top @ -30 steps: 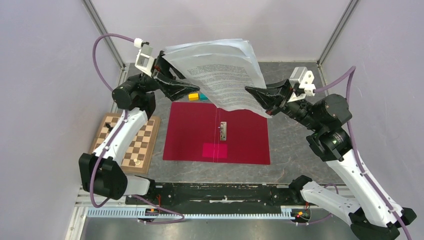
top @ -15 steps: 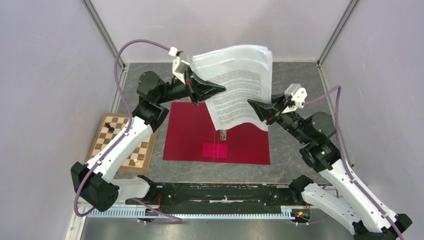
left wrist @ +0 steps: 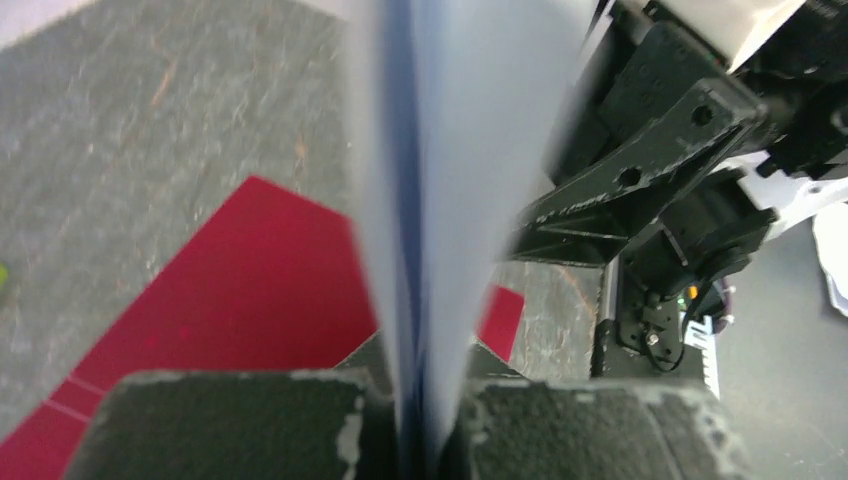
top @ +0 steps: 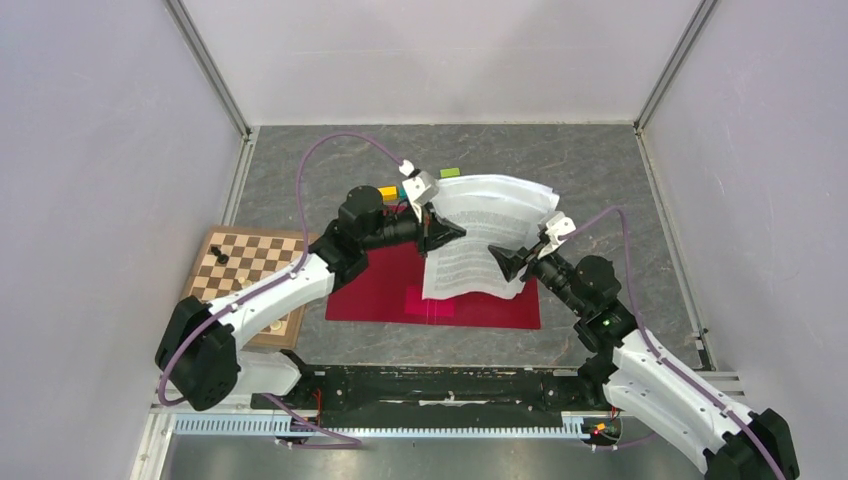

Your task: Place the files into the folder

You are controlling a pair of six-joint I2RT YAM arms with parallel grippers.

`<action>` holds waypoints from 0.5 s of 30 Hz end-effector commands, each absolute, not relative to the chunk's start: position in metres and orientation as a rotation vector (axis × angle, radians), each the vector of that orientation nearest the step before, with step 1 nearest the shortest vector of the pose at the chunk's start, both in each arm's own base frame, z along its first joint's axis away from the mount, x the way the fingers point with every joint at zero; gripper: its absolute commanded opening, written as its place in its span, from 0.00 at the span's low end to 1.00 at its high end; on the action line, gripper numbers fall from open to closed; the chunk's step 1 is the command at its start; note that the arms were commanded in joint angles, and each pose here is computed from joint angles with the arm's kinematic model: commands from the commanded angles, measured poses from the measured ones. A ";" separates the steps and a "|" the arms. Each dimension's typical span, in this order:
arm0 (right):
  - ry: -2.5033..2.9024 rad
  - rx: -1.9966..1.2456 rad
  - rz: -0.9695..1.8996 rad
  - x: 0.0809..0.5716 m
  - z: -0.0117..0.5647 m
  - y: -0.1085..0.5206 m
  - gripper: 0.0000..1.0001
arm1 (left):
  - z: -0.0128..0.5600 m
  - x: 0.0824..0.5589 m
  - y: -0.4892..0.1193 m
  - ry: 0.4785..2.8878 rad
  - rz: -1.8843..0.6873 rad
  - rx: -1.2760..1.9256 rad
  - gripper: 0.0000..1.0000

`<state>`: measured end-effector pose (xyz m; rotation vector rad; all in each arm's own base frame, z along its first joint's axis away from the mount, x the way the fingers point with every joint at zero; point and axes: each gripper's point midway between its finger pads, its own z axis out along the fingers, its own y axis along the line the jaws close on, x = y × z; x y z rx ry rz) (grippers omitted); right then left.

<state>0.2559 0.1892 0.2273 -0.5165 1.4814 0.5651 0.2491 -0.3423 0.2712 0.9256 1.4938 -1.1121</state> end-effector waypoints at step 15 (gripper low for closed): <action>1.384 -0.541 0.689 0.247 0.217 0.202 0.61 | 0.247 0.247 -0.325 1.347 -0.759 0.787 0.06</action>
